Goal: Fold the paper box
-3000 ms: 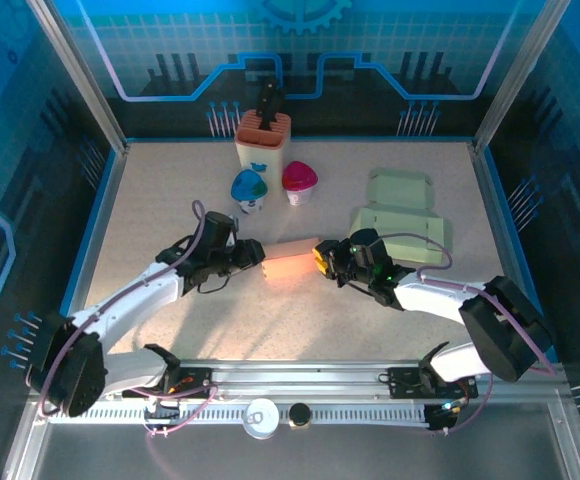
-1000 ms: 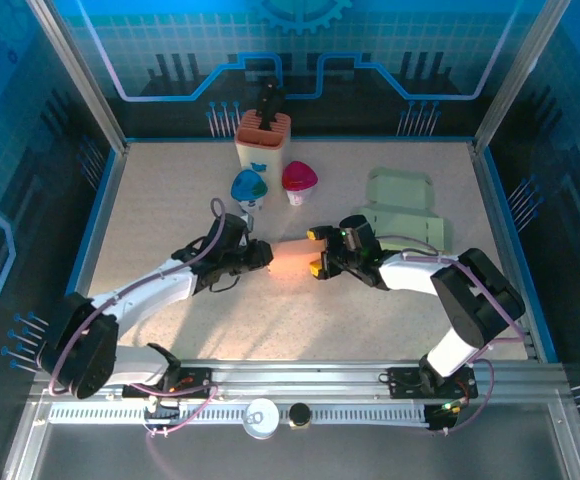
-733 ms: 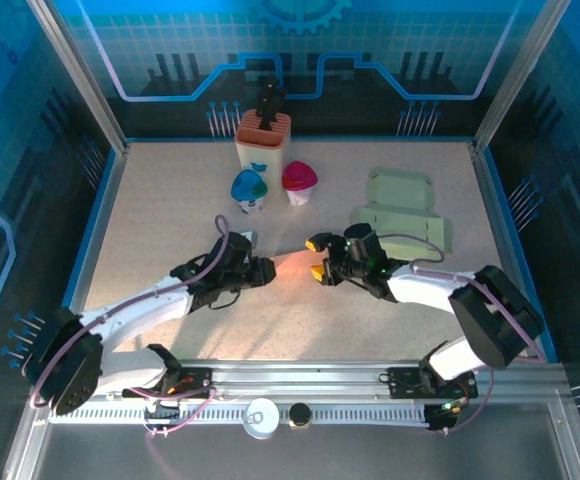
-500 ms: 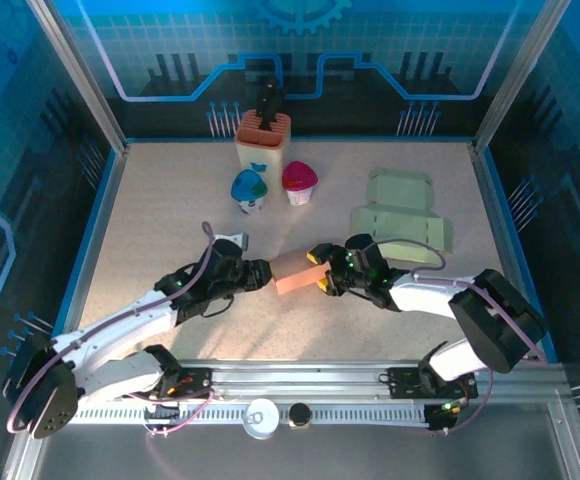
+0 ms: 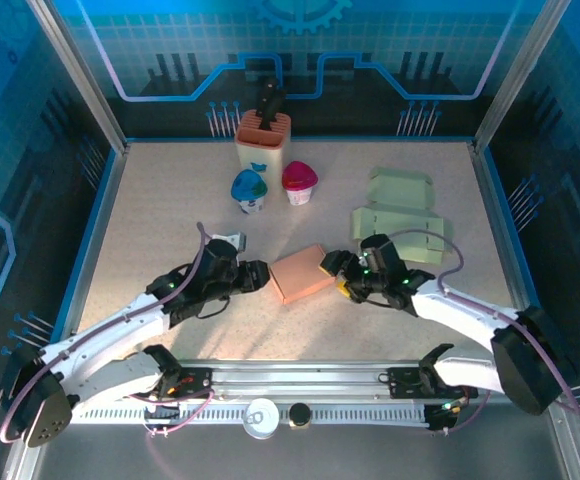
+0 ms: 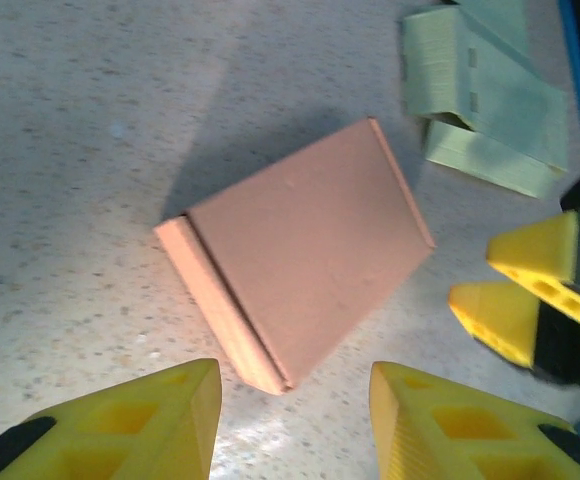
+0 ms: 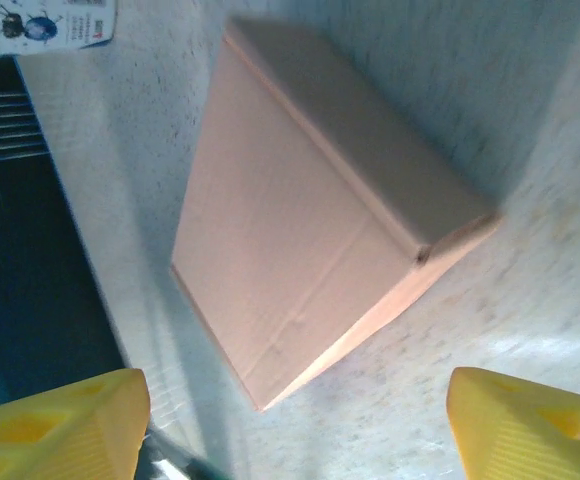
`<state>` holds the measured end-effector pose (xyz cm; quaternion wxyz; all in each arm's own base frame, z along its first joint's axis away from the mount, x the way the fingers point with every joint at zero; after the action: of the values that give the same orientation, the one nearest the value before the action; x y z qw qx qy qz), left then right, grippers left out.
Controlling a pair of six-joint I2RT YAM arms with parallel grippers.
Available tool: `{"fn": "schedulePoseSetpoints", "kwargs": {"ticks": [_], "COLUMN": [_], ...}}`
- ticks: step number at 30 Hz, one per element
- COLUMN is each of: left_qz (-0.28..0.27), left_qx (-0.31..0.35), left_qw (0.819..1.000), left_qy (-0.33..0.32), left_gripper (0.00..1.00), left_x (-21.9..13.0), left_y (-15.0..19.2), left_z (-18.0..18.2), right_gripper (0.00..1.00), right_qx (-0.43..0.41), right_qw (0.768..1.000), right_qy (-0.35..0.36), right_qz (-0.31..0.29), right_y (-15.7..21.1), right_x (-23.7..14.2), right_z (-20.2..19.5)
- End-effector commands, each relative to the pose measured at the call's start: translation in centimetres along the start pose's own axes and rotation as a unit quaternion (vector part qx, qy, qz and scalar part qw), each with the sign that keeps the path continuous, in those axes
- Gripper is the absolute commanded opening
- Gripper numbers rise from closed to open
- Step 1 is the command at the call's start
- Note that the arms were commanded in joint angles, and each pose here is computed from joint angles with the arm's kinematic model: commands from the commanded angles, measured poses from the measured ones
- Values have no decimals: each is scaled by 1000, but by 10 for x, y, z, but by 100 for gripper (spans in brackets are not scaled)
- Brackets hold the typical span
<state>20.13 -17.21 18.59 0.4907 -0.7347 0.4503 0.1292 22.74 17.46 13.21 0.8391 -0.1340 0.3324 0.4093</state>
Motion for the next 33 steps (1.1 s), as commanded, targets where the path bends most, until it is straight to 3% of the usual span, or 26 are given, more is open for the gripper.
{"fn": "schedulePoseSetpoints", "kwargs": {"ticks": [1, 6, 12, 20, 29, 33], "left_qz": [-3, 7, 4, -16, -32, -37], "left_qx": [27, 16, 14, 46, 60, 60], "left_qw": [995, 991, 992, 989, 993, 993], "left_qy": [100, 131, 124, 137, 96, 93], "left_gripper": [44, 45, 45, 44, 44, 44], "left_x": [-13, -19, -23, -43, -65, -70], "left_y": [-8, -4, -3, -10, -11, -11], "left_z": [-33, -39, -36, -44, -34, -33], "right_gripper": [75, 72, 71, 65, 57, 50], "right_qx": [-200, -327, -328, -340, -317, -280], "right_qw": [978, 941, 932, 921, 928, 942], "right_qy": [52, 77, 135, 146, 122, 95], "right_qz": [-12, 35, 74, 124, 154, 161], "right_y": [-25, -41, -46, -33, -7, 17], "right_x": [-16, -9, 14, 47, 75, 92], "right_z": [9, 32, 30, 27, 35, 46]}}
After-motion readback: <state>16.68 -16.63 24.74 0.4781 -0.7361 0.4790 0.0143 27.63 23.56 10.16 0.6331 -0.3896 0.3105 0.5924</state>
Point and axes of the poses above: each hand's point on the last joint's axis, 136 mm out from that joint toward the fingers, its own x axis out along the fingers, its own z axis along the line the jaws close on, y = z × x, the point moved 6 cm from there along -x, back along the fingers, and after that the axes turned 11 degrees about x, right-handed, at the moved point
